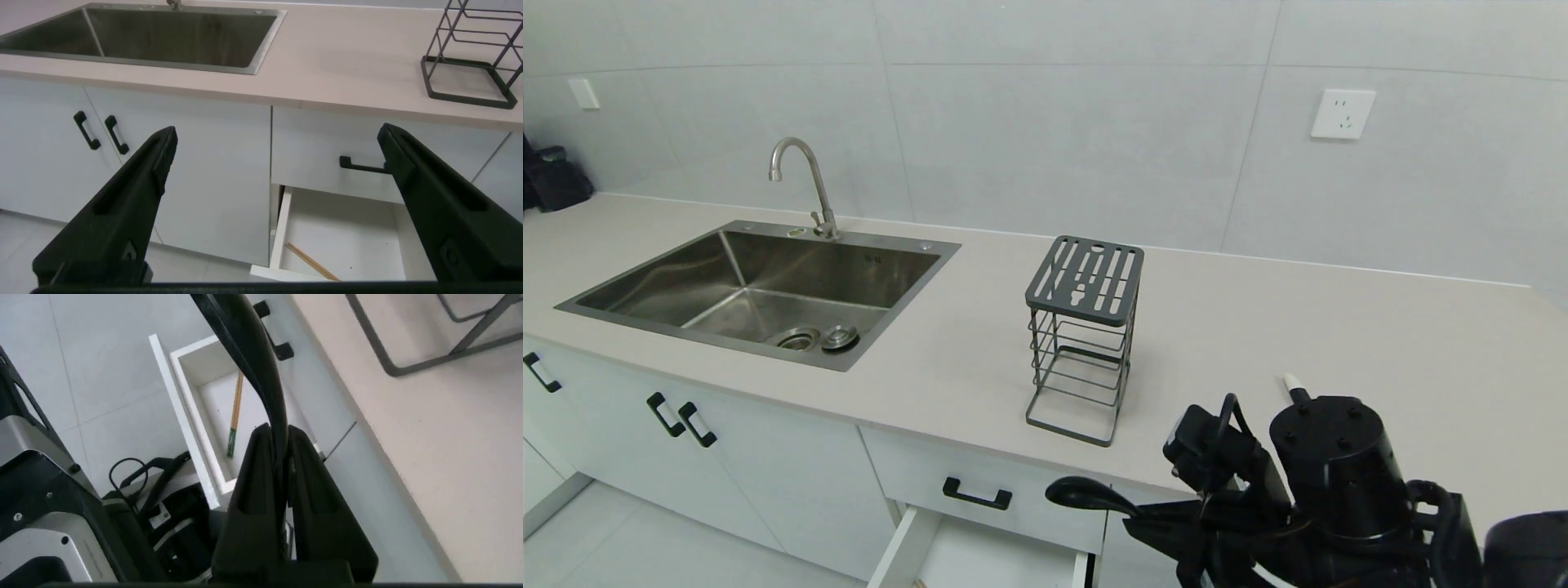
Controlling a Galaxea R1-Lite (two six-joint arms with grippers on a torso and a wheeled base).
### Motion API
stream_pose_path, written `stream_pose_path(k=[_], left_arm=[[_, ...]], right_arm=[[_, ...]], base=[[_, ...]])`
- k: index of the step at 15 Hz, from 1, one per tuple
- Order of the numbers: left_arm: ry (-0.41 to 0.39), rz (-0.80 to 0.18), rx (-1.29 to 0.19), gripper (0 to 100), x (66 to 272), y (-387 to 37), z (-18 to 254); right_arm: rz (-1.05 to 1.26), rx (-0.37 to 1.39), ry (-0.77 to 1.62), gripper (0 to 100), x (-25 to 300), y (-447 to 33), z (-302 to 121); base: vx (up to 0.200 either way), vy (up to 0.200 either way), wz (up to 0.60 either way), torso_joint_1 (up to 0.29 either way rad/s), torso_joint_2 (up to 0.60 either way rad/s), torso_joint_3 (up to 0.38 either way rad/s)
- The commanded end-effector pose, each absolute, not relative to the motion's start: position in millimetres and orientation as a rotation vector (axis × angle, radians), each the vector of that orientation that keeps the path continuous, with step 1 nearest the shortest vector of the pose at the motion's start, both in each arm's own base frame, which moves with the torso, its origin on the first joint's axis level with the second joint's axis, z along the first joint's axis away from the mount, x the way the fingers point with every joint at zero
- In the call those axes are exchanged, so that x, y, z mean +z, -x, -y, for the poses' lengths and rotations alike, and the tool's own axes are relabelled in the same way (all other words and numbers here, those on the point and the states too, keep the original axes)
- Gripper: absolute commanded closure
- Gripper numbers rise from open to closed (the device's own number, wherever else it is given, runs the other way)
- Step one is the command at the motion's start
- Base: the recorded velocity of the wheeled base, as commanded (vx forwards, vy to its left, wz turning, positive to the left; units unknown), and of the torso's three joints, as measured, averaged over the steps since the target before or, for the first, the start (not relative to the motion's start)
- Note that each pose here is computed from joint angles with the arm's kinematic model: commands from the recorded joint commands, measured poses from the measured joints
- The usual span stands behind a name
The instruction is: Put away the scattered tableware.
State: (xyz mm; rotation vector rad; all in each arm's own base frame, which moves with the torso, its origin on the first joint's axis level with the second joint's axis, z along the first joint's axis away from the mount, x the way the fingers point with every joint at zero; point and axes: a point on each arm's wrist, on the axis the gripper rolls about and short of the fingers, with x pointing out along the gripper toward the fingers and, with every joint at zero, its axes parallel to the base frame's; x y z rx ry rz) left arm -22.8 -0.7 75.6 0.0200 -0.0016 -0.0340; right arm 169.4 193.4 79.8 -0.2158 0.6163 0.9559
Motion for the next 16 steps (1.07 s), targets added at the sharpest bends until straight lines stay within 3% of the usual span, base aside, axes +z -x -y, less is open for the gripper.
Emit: stream_pose_path(k=[1,11,16], left_arm=[[-0.020,0.002,-0.034,0,76,23,1],[-0.020,0.002,-0.034,0,76,23,1],[-0.020,0.002,-0.034,0,76,23,1]], right_arm=[[-0.644,0.991,0.226,100,73,-163,-204],[-0.601,1.085,0.151,100,78,-172,-266],[-0.566,1.118,0.142,100,79,-176,-290]], base=[[0.000,0.000,0.00,0.000,0.00,0.000],[0.000,0.000,0.00,-0.009,0.02,0.011],[0.000,0.000,0.00,-0.216,0.47,0.251]])
